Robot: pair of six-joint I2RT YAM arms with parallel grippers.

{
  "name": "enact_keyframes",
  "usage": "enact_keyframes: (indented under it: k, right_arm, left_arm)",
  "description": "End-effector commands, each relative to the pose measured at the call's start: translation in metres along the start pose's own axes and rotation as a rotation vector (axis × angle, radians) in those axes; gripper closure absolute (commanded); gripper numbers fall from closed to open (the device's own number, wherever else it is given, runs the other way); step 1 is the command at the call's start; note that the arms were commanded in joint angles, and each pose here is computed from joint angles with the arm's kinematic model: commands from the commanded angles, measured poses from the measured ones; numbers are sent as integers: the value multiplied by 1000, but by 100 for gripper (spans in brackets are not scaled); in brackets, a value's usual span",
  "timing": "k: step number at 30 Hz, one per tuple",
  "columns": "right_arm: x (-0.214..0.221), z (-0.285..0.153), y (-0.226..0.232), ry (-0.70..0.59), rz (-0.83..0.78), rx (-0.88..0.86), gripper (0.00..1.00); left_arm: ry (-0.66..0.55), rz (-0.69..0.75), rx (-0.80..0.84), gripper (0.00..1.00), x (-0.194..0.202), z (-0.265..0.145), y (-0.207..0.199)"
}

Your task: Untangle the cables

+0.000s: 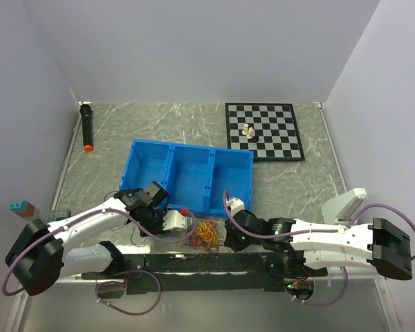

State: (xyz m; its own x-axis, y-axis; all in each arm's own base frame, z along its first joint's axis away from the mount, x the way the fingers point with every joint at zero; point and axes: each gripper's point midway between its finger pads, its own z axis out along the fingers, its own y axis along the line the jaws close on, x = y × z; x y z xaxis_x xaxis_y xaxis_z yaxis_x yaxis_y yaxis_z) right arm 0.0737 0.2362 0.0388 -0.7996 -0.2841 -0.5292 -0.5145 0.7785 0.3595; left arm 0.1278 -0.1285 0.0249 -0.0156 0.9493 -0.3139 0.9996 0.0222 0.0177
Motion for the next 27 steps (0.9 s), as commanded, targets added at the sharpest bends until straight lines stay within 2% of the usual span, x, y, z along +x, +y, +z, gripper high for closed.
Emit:
enact_keyframes:
  k: [1, 3, 9, 11, 15, 18, 22, 27]
  right_arm:
    - [-3, -2, 0, -24, 0, 3, 100]
    - [-3, -2, -1, -27, 2, 5, 100]
    - [-5, -3, -2, -34, 1, 8, 100]
    - [-4, -3, -2, -38, 4, 8, 100]
    - [-7, -5, -2, -51, 4, 6, 100]
    - [-7, -5, -2, -54, 2, 3, 100]
    - [-8, -6, -2, -59, 0, 4, 100]
    - [-7, -8, -2, -67, 3, -6, 100]
  left_arm:
    - [0, 21, -16, 67, 0, 5, 4]
    - [3, 29, -12, 82, 0, 6, 3]
    - [25, 50, -12, 87, 1, 3, 3]
    - [30, 51, -11, 97, 1, 1, 3]
    - [64, 15, -39, 99, -6, -16, 12]
    - [8, 23, -146, 99, -39, -62, 41]
    - [-100, 56, -312, 99, -83, -145, 69]
    - [-191, 97, -554, 99, -112, -252, 94]
